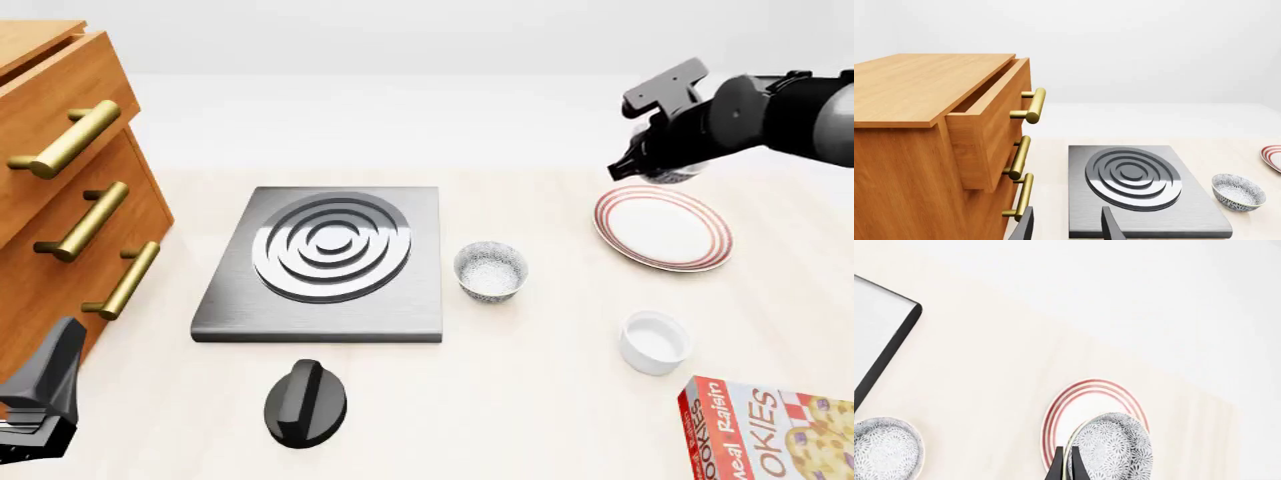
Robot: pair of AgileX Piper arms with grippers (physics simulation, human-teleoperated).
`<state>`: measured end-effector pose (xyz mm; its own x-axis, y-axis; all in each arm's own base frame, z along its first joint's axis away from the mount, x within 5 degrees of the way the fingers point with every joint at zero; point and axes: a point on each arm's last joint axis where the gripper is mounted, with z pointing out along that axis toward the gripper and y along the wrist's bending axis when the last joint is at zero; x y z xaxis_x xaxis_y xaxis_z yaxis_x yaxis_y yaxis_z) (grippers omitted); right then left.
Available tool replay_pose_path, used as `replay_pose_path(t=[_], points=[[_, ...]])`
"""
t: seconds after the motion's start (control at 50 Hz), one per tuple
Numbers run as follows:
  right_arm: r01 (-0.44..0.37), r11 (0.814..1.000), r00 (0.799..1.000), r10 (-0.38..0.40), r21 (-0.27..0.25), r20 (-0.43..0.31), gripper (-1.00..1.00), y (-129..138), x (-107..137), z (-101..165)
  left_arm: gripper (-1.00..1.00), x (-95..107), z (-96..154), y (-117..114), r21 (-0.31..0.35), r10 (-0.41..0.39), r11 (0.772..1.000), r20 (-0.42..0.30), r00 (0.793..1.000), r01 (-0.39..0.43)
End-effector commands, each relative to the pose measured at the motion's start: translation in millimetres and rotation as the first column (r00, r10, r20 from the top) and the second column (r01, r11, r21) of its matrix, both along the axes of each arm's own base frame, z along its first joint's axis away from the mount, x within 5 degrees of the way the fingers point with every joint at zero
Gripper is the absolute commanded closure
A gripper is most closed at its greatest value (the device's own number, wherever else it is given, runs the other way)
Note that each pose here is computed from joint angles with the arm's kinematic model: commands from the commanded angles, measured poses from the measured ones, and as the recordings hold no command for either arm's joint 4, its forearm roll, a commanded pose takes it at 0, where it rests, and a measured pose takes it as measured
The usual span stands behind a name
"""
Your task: Pick the akita bowl next to the plate and place it on the plate.
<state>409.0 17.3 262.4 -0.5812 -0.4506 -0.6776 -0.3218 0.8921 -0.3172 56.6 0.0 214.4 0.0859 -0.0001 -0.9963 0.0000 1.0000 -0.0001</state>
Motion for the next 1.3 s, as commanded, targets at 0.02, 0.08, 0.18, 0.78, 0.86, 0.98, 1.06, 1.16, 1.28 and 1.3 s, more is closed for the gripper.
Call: replay_pose_path(t=[0.02, 0.08, 0.18, 0.78, 0.86, 0.98, 1.06, 1.16, 1.28, 1.3], points=[[0.003, 1.0, 1.0, -0.003, -0.005, 0.0, 1.0, -1.6, 7.1, -6.1, -1.0, 0.0, 0.0, 0.0, 0.0, 0.0, 1.0, 0.0, 1.0, 0.0], [0.003, 1.0, 1.0, -0.003, -0.005, -0.001, 1.0, -1.7, 8.7, -7.7, -1.0, 0.0, 0.0, 0.0, 0.0, 0.0, 1.0, 0.0, 1.0, 0.0], [0.004, 1.0, 1.0, -0.004, -0.003, -0.003, 1.0, -0.8, 12.2, -10.8, -1.0, 0.0, 0.0, 0.0, 0.0, 0.0, 1.0, 0.0, 1.0, 0.0], [0.013, 1.0, 0.999, -0.013, -0.008, -0.046, 1.0, -5.6, 27.6, -42.2, -1.0, 0.0, 0.0, 0.0, 0.0, 0.0, 1.0, 0.0, 1.0, 0.0], [0.016, 1.0, 0.999, -0.016, -0.007, -0.049, 1.0, -6.5, 28.5, -45.0, -1.0, 0.0, 0.0, 0.0, 0.0, 0.0, 1.0, 0.0, 1.0, 0.0], [0.024, 1.0, 0.998, -0.024, -0.007, -0.054, 1.0, -10.0, 28.6, -49.9, -1.0, 0.0, 0.0, 0.0, 0.0, 0.0, 1.0, 0.0, 1.0, 0.0], [0.028, 1.0, 0.998, -0.029, -0.007, -0.056, 1.0, -12.0, 28.9, -51.8, -1.0, 0.0, 0.0, 0.0, 0.0, 0.0, 1.0, 0.0, 1.0, 0.0], [0.036, 0.999, 0.998, -0.036, -0.005, -0.058, 1.0, -14.5, 30.1, -54.8, -1.0, 0.0, 0.0, 0.0, 0.0, 0.0, 1.0, 0.0, 1.0, 0.0], [0.042, 0.999, 0.997, -0.043, -0.01, -0.06, 1.0, -19.2, 32.2, -58.2, -1.0, 0.0, 0.0, 0.0, 0.0, 0.0, 1.0, 0.0, 1.0, 0.0], [0.043, 0.999, 0.997, -0.043, -0.008, -0.06, 1.0, -18.7, 32.8, -57.8, -1.0, 0.0, 0.0, 0.0, 0.0, 0.0, 1.0, 0.0, 1.0, 0.0]])
